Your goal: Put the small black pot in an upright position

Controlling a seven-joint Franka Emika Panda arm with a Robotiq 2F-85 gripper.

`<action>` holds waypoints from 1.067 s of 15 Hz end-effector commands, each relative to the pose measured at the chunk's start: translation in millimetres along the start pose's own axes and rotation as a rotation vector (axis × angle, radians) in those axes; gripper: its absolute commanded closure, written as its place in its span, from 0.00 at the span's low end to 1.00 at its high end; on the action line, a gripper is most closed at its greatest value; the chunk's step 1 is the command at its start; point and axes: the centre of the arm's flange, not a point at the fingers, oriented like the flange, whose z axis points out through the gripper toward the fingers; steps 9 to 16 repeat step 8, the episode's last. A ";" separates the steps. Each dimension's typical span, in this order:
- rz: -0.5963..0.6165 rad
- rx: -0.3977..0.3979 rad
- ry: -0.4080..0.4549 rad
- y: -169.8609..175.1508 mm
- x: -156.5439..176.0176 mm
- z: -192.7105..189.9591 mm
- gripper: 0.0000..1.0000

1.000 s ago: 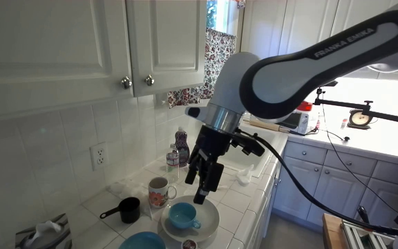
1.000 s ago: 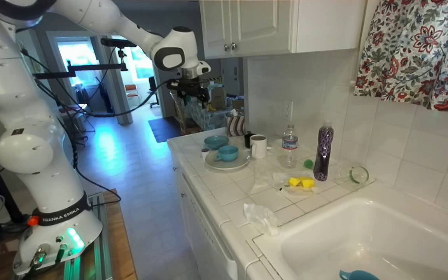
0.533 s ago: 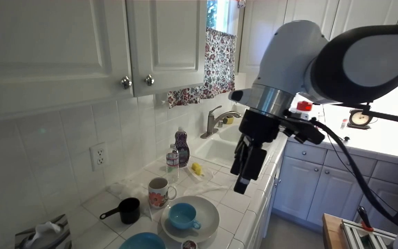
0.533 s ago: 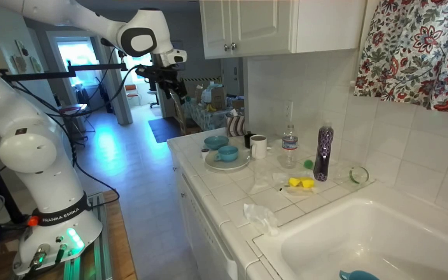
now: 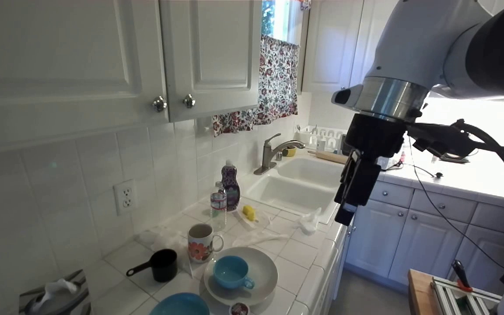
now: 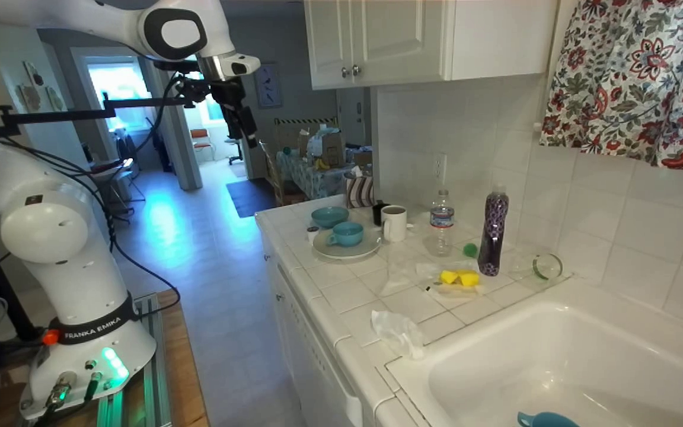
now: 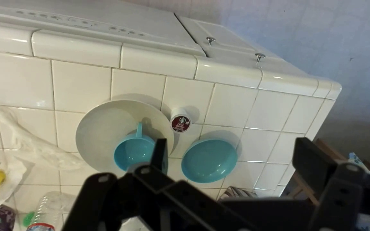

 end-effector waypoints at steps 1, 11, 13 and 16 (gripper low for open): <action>0.002 0.000 -0.008 1.0 1.4 3.6 0.00; 0.005 0.001 -0.016 2.2 2.8 7.0 0.00; 0.005 0.001 -0.016 2.2 2.8 7.0 0.00; 0.005 0.001 -0.016 2.2 2.8 7.0 0.00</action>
